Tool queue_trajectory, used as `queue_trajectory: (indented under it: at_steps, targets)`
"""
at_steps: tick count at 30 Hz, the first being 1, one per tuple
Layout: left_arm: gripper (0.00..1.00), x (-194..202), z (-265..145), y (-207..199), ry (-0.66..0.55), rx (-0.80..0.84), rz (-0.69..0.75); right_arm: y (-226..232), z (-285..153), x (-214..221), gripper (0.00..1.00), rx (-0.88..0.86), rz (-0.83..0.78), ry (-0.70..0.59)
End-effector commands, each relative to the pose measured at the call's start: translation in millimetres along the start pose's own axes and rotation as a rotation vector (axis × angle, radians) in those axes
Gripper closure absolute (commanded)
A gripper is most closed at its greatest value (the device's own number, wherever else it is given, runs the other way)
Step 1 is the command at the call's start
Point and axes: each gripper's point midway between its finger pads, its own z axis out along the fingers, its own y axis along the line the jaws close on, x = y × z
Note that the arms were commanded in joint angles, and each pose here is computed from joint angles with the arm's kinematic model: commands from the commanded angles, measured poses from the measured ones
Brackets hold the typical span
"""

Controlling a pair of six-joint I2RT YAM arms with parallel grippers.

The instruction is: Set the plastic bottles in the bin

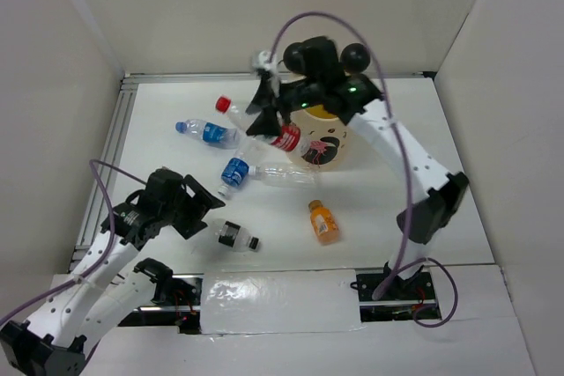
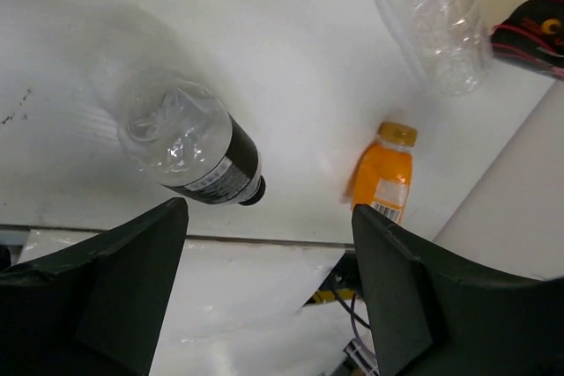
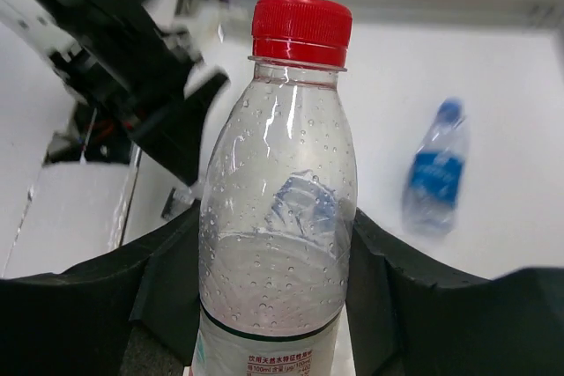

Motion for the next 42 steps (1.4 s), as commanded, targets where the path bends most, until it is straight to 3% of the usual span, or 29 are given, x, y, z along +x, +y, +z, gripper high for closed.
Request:
queue_trajectory:
  at_steps: [1,6,9,13,20,22,24,25,26,29,37,42]
  targets:
    - [0.13,17.3,6.9,-4.3,0.111,-0.036,-0.121,23.8,-67.4,-80.1,0.8,-0.066,-0.146,-0.237]
    - [0.11,25.9,16.6,-8.1,0.168,-0.101,-0.118,5.0,-121.8,-102.0,0.84,0.021,-0.396,-0.329]
    - [0.11,27.9,22.2,-9.3,0.173,-0.133,-0.1,-9.0,-141.1,-80.6,0.84,-0.004,-0.626,-0.342]
    - [0.11,33.1,28.1,-1.4,0.18,-0.184,-0.078,-35.9,-150.6,-45.8,0.79,-0.022,-0.752,-0.378]
    - [0.11,44.3,35.8,20.5,0.18,-0.262,-0.05,-76.7,-150.6,-2.6,0.75,-0.029,-0.714,-0.421]
    - [0.11,49.5,38.3,26.3,0.187,-0.297,-0.035,-82.1,-146.7,6.1,0.66,-0.032,-0.695,-0.421]
    - [0.11,50.6,41.6,33.1,0.175,-0.323,-0.014,-88.0,-146.3,16.2,0.49,-0.026,-0.668,-0.419]
    - [0.1,50.9,43.1,35.3,0.166,-0.334,0.001,-87.6,-144.8,20.3,0.3,-0.025,-0.657,-0.42]
    - [0.1,50.1,45.9,38.5,0.16,-0.354,0.003,-86.3,-144.5,21.6,0.2,-0.028,-0.64,-0.42]
    - [0.09,50.7,53.2,38.9,0.143,-0.378,0.024,-67.8,-150.8,0.1,0.0,-0.032,-0.673,-0.423]
    - [0.08,44.9,74.3,32.4,0.116,-0.421,0.091,-6.9,-170.5,-36.7,0.0,-0.036,-0.608,-0.389]
    - [0.19,48.4,87.6,52.6,0.117,-0.538,0.138,19.3,-183.9,-26.2,0.0,0.008,-0.557,-0.361]
